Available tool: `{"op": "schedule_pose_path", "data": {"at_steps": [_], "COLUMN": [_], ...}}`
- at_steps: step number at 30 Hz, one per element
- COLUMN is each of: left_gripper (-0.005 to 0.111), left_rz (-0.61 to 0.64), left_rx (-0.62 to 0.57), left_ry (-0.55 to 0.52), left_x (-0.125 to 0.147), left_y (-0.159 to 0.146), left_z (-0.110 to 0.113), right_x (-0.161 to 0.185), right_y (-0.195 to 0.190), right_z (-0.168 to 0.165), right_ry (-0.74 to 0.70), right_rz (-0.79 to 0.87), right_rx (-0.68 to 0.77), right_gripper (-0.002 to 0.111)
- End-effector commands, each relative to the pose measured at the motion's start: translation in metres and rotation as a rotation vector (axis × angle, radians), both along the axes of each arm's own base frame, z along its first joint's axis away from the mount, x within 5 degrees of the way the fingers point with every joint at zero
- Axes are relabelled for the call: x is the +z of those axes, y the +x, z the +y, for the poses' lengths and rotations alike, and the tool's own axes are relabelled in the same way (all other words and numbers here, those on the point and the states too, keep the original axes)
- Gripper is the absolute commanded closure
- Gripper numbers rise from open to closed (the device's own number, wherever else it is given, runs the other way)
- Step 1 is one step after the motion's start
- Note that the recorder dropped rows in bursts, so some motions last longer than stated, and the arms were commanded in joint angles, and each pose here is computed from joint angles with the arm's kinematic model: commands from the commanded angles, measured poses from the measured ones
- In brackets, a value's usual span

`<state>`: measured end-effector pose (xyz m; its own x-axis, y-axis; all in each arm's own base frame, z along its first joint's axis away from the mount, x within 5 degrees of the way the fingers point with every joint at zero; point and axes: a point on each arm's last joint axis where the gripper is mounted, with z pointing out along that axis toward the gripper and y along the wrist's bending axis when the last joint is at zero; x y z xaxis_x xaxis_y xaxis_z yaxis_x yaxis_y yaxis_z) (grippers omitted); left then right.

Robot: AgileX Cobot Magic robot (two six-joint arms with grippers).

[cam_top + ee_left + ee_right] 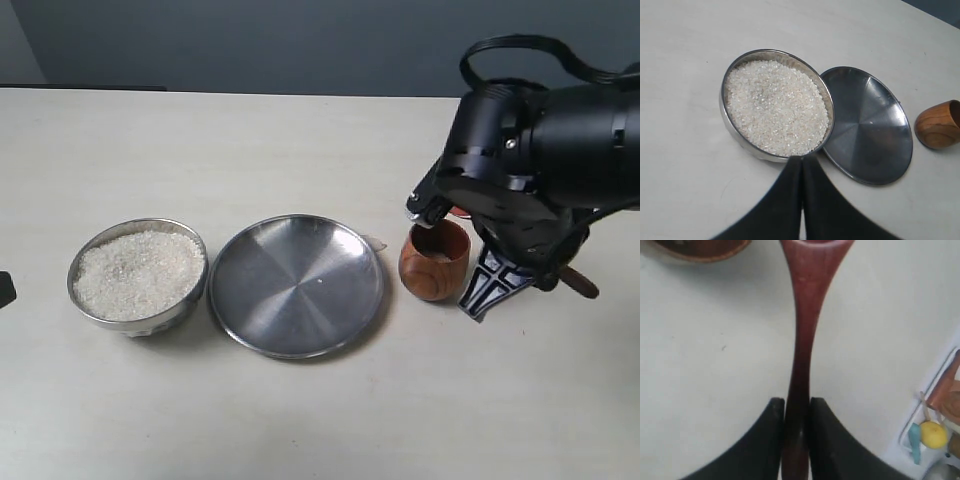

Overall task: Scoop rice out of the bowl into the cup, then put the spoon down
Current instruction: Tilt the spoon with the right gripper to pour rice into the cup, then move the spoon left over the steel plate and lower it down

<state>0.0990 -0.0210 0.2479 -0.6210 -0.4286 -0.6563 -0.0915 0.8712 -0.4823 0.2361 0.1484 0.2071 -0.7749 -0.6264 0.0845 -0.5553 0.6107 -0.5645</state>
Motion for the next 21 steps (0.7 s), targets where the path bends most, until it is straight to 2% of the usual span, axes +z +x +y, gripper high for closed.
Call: {"op": "schedule_pose_path", "data": {"at_steps": [1, 5, 10, 13, 17, 21], "left_gripper": [0.106, 0.106, 0.106, 0.106, 0.106, 0.106], "left_rz": [-0.009, -0.007, -0.005, -0.003, -0.002, -0.002], "left_rx": [-0.001, -0.002, -0.003, -0.004, -0.005, -0.005], "left_ry": [-0.001, -0.002, -0.002, -0.002, -0.003, -0.003], "left_x": [0.002, 0.002, 0.001, 0.001, 0.001, 0.001], "left_y": [0.001, 0.001, 0.001, 0.0, 0.0, 0.0], "left_z": [0.0, 0.0, 0.0, -0.001, -0.001, -0.001], "right_x": [0.002, 0.001, 0.001, 0.004, 0.006, -0.004], "right_y": [0.003, 0.012, 0.016, 0.015, 0.006, 0.007], "right_z": [-0.001, -0.007, -0.003, 0.013, 0.044, 0.064], "right_ry": [0.21, 0.408, 0.555, 0.713, 0.916, 0.988], "right_rz": [-0.065, -0.074, -0.075, -0.055, 0.01, 0.036], "right_rx": [-0.15, -0.309, -0.372, -0.357, -0.259, -0.24], "right_gripper": [0.109, 0.109, 0.109, 0.109, 0.109, 0.109]}}
